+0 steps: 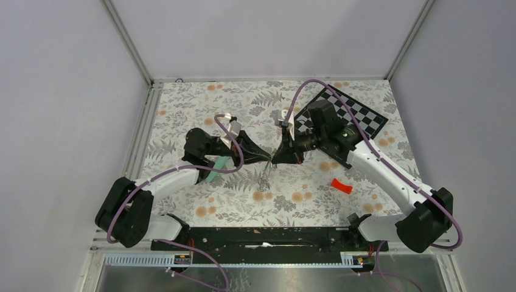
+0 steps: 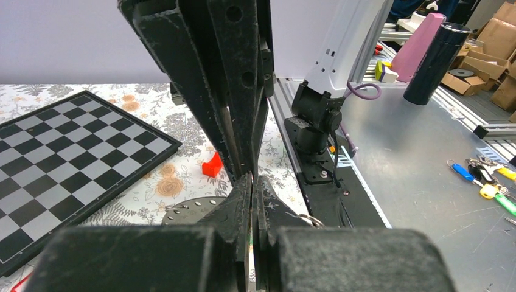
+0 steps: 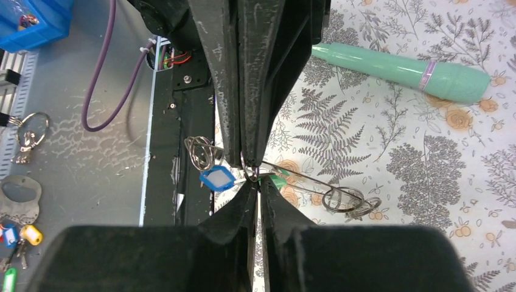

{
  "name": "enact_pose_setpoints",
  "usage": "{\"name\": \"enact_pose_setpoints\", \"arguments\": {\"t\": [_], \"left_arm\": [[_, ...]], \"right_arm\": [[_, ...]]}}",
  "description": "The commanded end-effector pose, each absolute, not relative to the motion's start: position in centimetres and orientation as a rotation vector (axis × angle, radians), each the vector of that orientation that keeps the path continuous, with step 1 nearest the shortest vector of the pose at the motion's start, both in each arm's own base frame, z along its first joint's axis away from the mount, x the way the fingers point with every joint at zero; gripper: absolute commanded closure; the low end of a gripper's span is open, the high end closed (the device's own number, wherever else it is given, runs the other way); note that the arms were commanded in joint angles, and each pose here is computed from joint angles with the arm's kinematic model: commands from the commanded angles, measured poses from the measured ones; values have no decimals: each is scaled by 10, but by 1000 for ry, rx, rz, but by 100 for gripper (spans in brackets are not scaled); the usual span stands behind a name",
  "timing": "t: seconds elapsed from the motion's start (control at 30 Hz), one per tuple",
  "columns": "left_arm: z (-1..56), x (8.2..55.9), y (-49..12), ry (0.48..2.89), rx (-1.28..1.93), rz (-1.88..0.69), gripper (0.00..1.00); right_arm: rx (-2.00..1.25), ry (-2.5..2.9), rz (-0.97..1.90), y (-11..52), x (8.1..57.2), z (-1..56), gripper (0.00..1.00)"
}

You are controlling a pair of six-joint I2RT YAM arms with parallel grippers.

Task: Put the keys on the keyring

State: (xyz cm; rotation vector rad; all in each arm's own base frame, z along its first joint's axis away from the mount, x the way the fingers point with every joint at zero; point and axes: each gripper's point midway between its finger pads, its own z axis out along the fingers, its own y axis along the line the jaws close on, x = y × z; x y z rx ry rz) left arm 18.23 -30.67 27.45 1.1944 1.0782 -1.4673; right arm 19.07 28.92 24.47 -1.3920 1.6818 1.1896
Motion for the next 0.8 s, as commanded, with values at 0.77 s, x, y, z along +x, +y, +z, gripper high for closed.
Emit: {"name": "enact_pose_setpoints", "arguments": {"t": [0.77], "left_arm": [[290, 180, -308, 999, 1165, -1462, 100]], "right_arm": [[-1415, 1518, 1103, 285, 194, 282, 54]]}}
